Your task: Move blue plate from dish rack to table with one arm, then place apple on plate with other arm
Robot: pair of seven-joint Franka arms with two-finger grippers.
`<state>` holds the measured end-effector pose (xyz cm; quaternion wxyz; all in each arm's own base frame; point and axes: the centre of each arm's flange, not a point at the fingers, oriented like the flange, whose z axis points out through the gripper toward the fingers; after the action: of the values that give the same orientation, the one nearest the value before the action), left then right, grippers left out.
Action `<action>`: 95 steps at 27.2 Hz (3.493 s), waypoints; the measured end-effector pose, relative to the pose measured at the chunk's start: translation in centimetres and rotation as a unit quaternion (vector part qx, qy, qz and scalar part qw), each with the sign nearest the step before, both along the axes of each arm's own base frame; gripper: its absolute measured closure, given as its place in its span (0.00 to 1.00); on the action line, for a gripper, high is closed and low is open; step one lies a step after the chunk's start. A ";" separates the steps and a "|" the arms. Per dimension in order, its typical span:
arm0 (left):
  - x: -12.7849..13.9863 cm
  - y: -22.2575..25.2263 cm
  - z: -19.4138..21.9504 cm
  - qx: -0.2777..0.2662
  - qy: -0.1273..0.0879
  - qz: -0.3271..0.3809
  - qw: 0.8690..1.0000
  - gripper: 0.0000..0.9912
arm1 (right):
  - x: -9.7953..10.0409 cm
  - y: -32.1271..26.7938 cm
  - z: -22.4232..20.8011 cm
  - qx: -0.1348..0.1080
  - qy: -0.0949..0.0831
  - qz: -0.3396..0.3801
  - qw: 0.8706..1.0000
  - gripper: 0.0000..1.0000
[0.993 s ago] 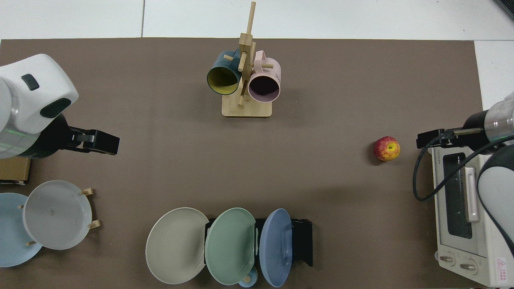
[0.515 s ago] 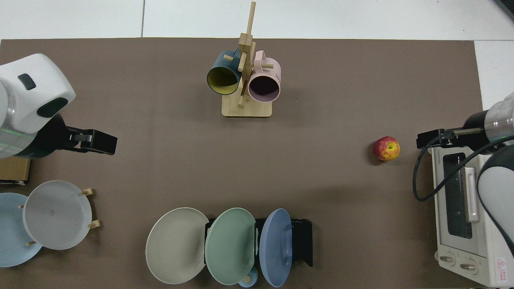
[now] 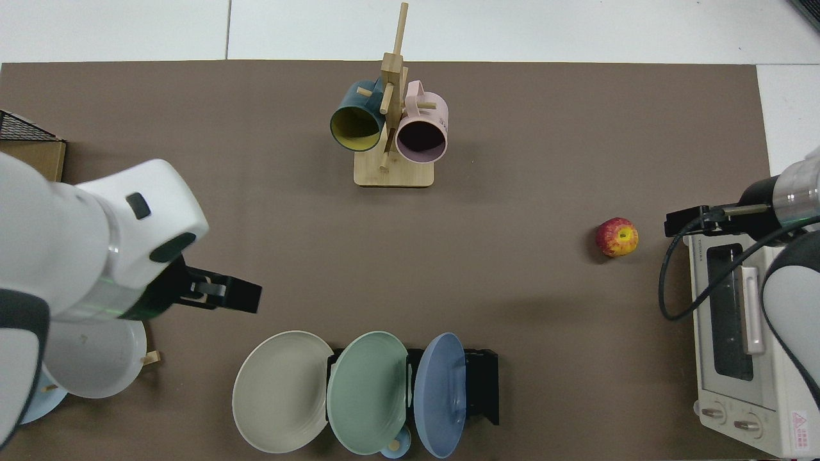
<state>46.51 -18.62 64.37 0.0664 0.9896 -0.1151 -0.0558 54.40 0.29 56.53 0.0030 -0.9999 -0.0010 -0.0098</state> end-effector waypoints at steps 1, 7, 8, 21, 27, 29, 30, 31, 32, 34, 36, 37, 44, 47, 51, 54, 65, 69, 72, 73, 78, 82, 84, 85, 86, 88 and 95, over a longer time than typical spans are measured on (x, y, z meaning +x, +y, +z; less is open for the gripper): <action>-0.7 -0.9 -0.3 -0.008 0.002 -0.003 1.000 0.01 | 0.0 0.0 0.0 0.000 0.000 0.000 1.000 0.00; -4.9 -7.1 -3.8 -0.007 -0.016 0.004 1.000 0.00 | 0.0 -0.2 0.0 0.000 0.000 -0.002 1.000 0.00; -5.6 -8.4 -4.6 -0.004 -0.021 0.008 1.000 0.00 | 0.0 -0.2 0.0 0.000 0.000 -0.002 1.000 0.00; -11.8 -17.4 -15.1 0.007 -0.036 0.043 0.998 0.00 | 1.3 2.2 -0.7 0.004 -0.035 0.016 0.999 0.00; -13.3 -19.2 -17.8 -0.010 -0.030 0.036 0.999 0.01 | 3.6 1.8 -5.6 0.001 -0.026 0.010 1.000 0.00; -13.8 -19.8 -19.0 -0.013 -0.030 0.037 0.999 0.01 | 4.4 1.8 -7.5 0.000 -0.023 0.010 1.000 0.00; -14.0 -20.1 -19.7 -0.012 -0.027 0.040 0.999 0.01 | 4.9 1.9 -8.6 -0.001 -0.021 0.010 1.000 0.00; -14.2 -20.3 -20.3 -0.012 -0.024 0.043 0.999 0.01 | 5.3 1.9 -9.7 -0.001 -0.020 0.010 1.000 0.00; -14.4 -20.5 -20.7 -0.010 -0.021 0.046 0.999 0.03 | 5.6 2.0 -10.7 -0.002 -0.020 0.010 1.000 0.00; -14.7 -20.8 -21.2 -0.008 -0.015 0.049 0.999 0.17 | 6.1 2.1 -13.1 -0.003 -0.023 0.010 1.000 0.00; -14.7 -20.8 -21.4 -0.007 -0.012 0.051 0.999 0.33 | 6.4 2.1 -15.4 -0.004 -0.026 0.010 1.000 0.00; -14.7 -20.8 -21.4 -0.007 -0.012 0.052 0.999 0.38 | 6.4 2.1 -16.5 -0.004 -0.027 0.010 1.000 0.00; -14.8 -20.8 -21.3 -0.005 -0.010 0.052 0.999 0.83 | 6.1 1.8 -22.1 -0.008 0.000 0.007 1.000 0.00; -14.9 -20.8 -21.1 -0.001 -0.006 0.050 0.999 0.92 | 5.8 1.5 -23.8 -0.009 0.005 0.005 1.000 0.00; -15.2 -21.0 -20.4 0.005 0.001 0.053 0.999 0.92 | 5.1 1.1 -25.6 -0.010 0.011 0.003 1.000 0.00; -15.6 -21.1 -19.7 0.015 0.008 0.055 0.998 0.92 | 4.5 0.9 -26.6 -0.010 0.021 0.002 1.000 0.00; -14.7 -20.3 -13.7 0.042 -0.019 0.067 0.997 0.92 | 3.5 0.5 -27.9 -0.011 0.036 0.004 0.999 0.30; -11.9 -18.1 -11.8 0.027 -0.028 0.089 0.995 0.92 | 3.5 0.3 -27.9 -0.011 0.036 0.003 0.999 0.32; -9.2 -15.7 -11.3 0.013 -0.028 0.093 0.995 0.92 | 3.7 0.1 -27.5 -0.011 0.032 0.002 0.999 0.32; -8.3 -15.0 -11.3 0.007 -0.029 0.093 0.995 0.92 | 3.9 0.1 -27.3 -0.011 0.031 0.002 0.999 0.32; -3.0 -11.0 -12.0 -0.055 -0.031 0.122 0.991 0.92 | 4.9 0.4 -24.4 -0.010 0.025 0.006 1.000 0.32; 0.5 -7.4 -13.1 -0.117 -0.020 0.097 0.988 0.92 | 5.7 1.0 -20.7 -0.008 0.017 0.011 1.000 0.32; 2.0 -5.5 -13.9 -0.157 -0.015 0.068 0.985 0.92 | 5.8 1.4 -18.7 -0.007 0.015 0.014 1.000 0.32; 2.6 -4.7 -14.3 -0.174 -0.015 0.057 0.983 0.92 | 5.9 1.6 -17.8 -0.006 0.014 0.015 1.000 0.32; 3.2 -4.0 -14.7 -0.189 -0.015 0.048 0.981 0.92 | 5.8 1.7 -16.9 -0.006 0.013 0.016 1.000 0.32; 4.3 -2.6 -15.9 -0.209 -0.010 0.042 0.977 0.92 | 5.7 1.9 -15.3 -0.005 0.012 0.018 1.000 0.32; 7.4 -1.3 -22.5 -0.265 0.018 0.034 0.963 0.92 | 4.1 1.8 -9.6 -0.001 0.001 0.018 1.000 0.32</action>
<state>53.90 -19.87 41.88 0.3304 0.9387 -0.0904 -0.0388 58.49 2.09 46.88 0.0020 -0.9998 -0.0194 -0.0084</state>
